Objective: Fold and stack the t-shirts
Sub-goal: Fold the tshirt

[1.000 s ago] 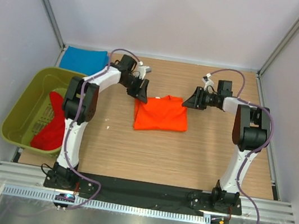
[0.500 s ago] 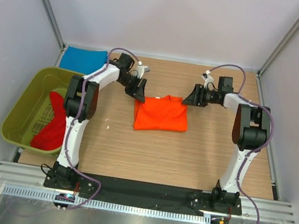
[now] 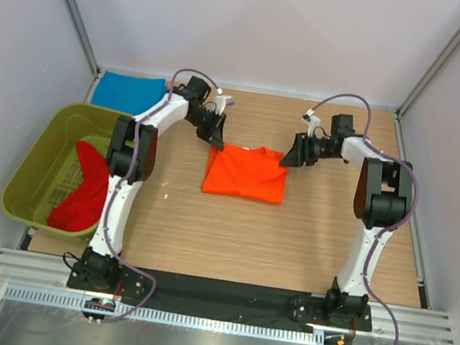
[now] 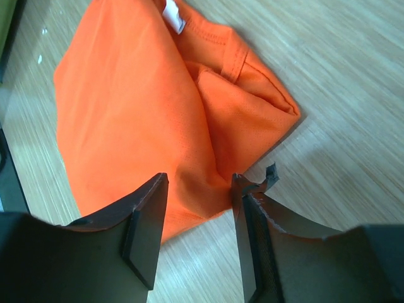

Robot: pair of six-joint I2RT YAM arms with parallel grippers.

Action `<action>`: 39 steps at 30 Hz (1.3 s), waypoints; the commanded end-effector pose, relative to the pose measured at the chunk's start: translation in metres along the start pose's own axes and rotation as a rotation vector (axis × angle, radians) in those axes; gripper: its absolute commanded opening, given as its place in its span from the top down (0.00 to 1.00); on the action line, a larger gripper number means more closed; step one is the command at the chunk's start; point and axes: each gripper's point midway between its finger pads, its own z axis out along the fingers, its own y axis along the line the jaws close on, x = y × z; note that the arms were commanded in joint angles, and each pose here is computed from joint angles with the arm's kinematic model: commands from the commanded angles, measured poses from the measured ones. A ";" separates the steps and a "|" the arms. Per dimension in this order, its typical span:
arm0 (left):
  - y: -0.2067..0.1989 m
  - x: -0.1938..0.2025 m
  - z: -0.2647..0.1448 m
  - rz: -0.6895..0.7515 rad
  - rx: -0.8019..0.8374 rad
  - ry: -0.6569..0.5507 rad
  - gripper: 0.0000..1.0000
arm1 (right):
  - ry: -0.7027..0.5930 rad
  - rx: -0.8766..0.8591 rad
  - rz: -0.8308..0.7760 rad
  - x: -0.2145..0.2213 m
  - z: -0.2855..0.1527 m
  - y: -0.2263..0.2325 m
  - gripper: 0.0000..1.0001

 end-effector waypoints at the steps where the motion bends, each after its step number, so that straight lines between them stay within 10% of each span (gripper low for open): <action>1: -0.002 -0.013 -0.004 0.024 0.010 -0.015 1.00 | 0.000 -0.014 -0.096 -0.006 -0.006 0.008 0.50; 15: 0.002 -0.018 -0.006 0.016 -0.026 -0.018 1.00 | 0.010 -0.011 -0.122 -0.005 -0.004 0.011 0.55; 22: 0.000 -0.021 -0.011 -0.002 -0.041 -0.027 1.00 | 0.002 0.001 -0.140 -0.010 -0.005 0.016 0.98; 39: -0.021 -0.051 -0.074 -0.074 -0.238 -0.196 1.00 | -0.149 0.053 -0.301 -0.069 -0.025 0.069 0.99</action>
